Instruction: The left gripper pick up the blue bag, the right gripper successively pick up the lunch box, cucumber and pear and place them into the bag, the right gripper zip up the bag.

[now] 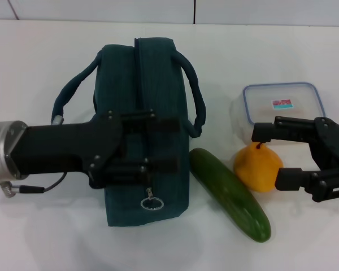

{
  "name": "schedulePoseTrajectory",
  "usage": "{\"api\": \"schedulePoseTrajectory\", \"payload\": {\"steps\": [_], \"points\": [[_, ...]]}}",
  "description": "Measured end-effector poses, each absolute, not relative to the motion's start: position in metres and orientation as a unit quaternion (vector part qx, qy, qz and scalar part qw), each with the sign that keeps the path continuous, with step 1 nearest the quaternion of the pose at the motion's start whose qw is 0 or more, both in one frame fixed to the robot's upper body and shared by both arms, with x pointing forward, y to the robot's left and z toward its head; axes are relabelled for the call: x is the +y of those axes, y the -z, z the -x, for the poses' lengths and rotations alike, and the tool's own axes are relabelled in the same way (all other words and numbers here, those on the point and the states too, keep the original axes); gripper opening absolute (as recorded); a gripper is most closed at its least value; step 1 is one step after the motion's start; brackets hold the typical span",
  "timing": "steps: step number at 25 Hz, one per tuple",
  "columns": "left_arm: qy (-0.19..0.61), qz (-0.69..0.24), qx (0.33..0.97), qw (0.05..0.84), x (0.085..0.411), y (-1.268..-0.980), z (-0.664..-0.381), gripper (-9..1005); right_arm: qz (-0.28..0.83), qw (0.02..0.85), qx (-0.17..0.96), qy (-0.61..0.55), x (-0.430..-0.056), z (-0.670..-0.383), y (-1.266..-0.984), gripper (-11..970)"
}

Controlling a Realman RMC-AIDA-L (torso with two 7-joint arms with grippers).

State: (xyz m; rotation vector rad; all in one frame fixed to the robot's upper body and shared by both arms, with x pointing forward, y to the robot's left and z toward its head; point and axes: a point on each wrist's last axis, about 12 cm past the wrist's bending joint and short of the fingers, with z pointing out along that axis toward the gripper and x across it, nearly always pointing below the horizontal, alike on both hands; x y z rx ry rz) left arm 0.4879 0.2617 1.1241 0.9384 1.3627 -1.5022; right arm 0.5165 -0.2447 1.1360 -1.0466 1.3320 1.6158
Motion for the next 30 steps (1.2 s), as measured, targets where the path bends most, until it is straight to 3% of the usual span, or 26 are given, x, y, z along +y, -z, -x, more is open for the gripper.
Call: {"api": "schedulePoseTrajectory", "payload": {"steps": [15, 18, 21, 25, 30], "points": [[0.602, -0.373, 0.548, 0.445, 0.264, -1.123, -0.486, 718, 0.410, 0.390, 0.525, -0.635, -0.246, -0.515, -1.135, 857], [0.604, -0.375, 0.557, 0.429, 0.266, -1.134, -0.491, 715, 0.409, 0.390, 0.526, -0.635, -0.247, -0.515, -1.134, 857], [0.593, -0.375, 0.587, 0.404, 0.275, -1.161, -0.503, 713, 0.407, 0.391, 0.528, -0.635, -0.248, -0.513, -1.133, 857], [0.534, -0.339, 0.672, 0.386, 0.294, -1.194, -0.516, 713, 0.409, 0.397, 0.525, -0.632, -0.249, -0.513, -1.132, 857], [0.490, -0.275, 0.748, 0.353, 0.301, -1.206, -0.527, 712, 0.406, 0.402, 0.527, -0.629, -0.251, -0.511, -1.130, 857]]}}
